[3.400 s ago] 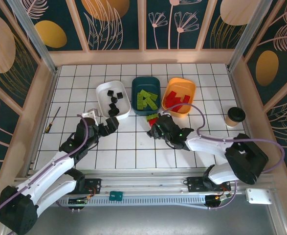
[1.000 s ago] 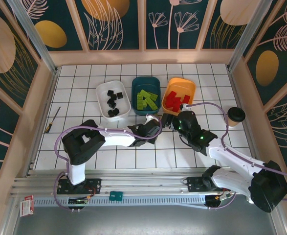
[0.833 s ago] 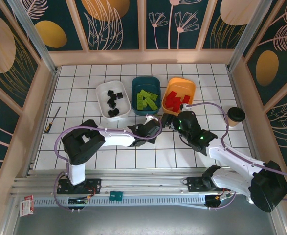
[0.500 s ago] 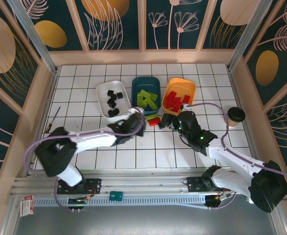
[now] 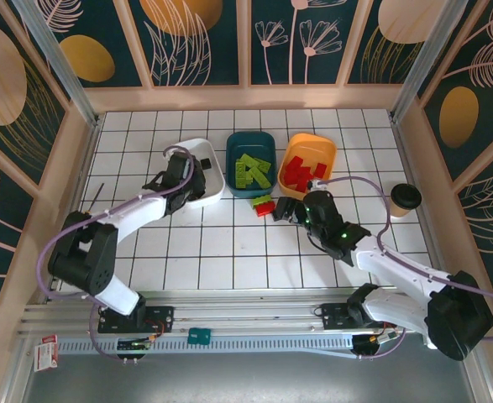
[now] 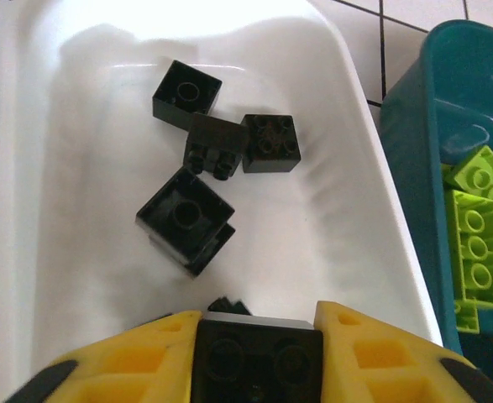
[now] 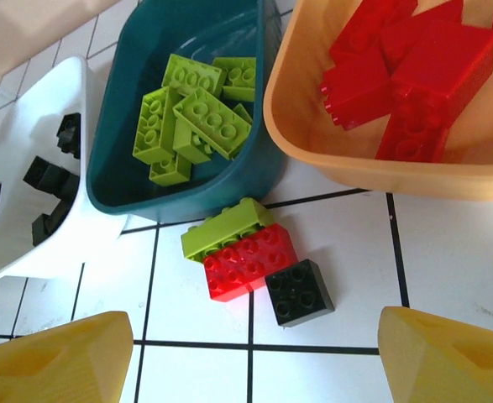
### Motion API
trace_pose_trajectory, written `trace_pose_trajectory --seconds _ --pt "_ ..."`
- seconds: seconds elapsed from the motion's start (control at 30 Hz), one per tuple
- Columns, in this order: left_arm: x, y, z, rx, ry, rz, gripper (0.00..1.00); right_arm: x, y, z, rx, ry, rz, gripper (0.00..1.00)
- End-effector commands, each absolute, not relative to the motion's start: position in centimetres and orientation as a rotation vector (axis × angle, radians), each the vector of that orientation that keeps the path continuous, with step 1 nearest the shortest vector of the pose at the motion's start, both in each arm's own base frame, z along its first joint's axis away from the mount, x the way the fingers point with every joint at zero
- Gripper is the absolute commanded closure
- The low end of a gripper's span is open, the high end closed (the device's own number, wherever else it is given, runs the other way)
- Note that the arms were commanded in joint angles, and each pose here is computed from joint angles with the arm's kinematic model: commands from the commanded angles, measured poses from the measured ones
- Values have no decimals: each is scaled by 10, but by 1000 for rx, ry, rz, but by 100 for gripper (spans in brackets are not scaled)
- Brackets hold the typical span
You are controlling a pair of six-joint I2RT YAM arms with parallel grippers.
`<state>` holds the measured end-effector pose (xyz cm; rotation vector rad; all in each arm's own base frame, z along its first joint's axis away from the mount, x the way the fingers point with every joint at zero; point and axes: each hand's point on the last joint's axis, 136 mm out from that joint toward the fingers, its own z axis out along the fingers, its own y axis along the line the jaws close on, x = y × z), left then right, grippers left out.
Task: Sort the legos into containers by color
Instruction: Place the lego in the container, then pick up the lego from the center of the table.
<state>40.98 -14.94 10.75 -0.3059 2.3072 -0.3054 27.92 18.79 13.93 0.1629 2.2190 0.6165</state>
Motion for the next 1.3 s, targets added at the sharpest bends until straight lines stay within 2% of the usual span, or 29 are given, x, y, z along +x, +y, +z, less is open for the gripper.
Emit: trace_pose_trajectory --seconds 0.0,0.17,0.3,0.43,0.63,0.87,1.17,1.27 --pt "428 -162 123 -299 2286 -383 56 276 191 125 123 2266 603 21" --pt "424 -174 156 -264 2225 -507 22 278 197 101 16 2357 466 18" --pt "403 -179 184 -231 2171 -619 11 287 200 79 -72 2425 305 21" --pt "372 -176 190 -225 2156 -677 9 292 204 62 -158 2475 178 31" --pt "332 -159 181 -259 2155 -699 5 298 213 43 -247 2517 106 34" --pt "306 -149 177 -278 2148 -727 2 309 216 24 -276 2539 41 42" --pt "289 -142 164 -294 2163 -736 2 308 226 16 -350 2542 87 67" --pt "287 -140 163 -303 2163 -733 1 299 226 21 -361 2543 92 73"
